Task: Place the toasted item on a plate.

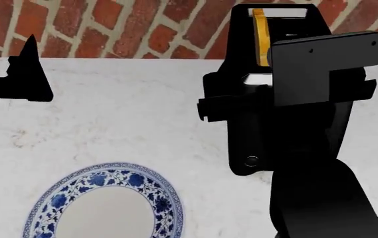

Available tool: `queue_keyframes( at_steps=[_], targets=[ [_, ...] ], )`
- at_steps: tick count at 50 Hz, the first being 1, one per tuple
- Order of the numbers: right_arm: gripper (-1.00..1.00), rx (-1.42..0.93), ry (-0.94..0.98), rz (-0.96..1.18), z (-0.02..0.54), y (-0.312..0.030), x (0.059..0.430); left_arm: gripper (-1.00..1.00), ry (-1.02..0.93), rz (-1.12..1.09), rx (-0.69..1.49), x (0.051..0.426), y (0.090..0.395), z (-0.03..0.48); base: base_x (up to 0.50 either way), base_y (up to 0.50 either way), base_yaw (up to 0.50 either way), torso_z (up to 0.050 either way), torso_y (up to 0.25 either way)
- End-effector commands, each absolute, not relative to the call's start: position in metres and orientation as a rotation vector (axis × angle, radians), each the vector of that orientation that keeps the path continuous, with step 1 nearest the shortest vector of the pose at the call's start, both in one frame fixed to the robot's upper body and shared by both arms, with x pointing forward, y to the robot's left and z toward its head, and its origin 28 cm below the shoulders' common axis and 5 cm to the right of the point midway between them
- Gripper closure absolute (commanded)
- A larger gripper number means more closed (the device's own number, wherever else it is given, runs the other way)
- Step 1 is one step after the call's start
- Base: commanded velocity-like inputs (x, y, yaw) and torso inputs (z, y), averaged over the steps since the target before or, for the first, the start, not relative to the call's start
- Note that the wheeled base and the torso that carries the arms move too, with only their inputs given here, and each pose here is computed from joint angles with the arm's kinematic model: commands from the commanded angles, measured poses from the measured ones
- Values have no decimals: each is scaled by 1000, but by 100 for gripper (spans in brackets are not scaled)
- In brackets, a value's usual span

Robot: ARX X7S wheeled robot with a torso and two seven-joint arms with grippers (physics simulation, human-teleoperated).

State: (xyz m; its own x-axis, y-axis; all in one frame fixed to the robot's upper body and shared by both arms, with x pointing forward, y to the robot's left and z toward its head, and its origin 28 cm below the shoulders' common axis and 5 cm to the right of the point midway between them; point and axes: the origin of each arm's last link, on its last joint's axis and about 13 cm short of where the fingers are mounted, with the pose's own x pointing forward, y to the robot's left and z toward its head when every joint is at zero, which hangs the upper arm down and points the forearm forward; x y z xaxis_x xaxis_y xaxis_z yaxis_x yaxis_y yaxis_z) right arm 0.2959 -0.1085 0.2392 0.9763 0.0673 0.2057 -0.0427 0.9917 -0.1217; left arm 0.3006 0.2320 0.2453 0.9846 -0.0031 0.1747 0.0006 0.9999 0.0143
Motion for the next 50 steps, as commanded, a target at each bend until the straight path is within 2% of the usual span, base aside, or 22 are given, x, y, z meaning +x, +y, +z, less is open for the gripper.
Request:
queue_keyframes(
  at_steps=[1, 5, 10, 19, 25, 39, 45, 50],
  targets=[
    [-100, -120, -201, 74, 239, -107, 295, -100, -164, -8, 11, 301, 231, 245, 0, 0, 0, 50, 51],
    [-100, -116, -197, 82, 238, -107, 295, -100, -161, 8, 6, 302, 231, 245, 0, 0, 0, 42, 27],
    [-100, -114, -203, 69, 239, -108, 295, -100, -163, 3, 11, 302, 231, 245, 6, 500, 0, 0, 0],
    [-100, -111, -198, 55, 239, -109, 296, -100, -164, 3, 23, 301, 229, 245, 0, 0, 0, 0, 0],
    [-100, -110, -205, 50, 239, -110, 295, -100, -165, 4, 23, 301, 229, 245, 451, 122, 0, 0, 0],
    [-100, -106, -212, 31, 250, -115, 294, -100, -161, 0, 34, 301, 229, 245, 11, 0, 0, 0, 0],
    [-100, -115, -194, 21, 246, -115, 296, -100, -161, 2, 35, 301, 229, 245, 467, 0, 0, 0, 0],
    [-100, -105, -193, 21, 245, -116, 298, -100, -163, 1, 33, 301, 229, 244, 27, 0, 0, 0, 0]
  ],
)
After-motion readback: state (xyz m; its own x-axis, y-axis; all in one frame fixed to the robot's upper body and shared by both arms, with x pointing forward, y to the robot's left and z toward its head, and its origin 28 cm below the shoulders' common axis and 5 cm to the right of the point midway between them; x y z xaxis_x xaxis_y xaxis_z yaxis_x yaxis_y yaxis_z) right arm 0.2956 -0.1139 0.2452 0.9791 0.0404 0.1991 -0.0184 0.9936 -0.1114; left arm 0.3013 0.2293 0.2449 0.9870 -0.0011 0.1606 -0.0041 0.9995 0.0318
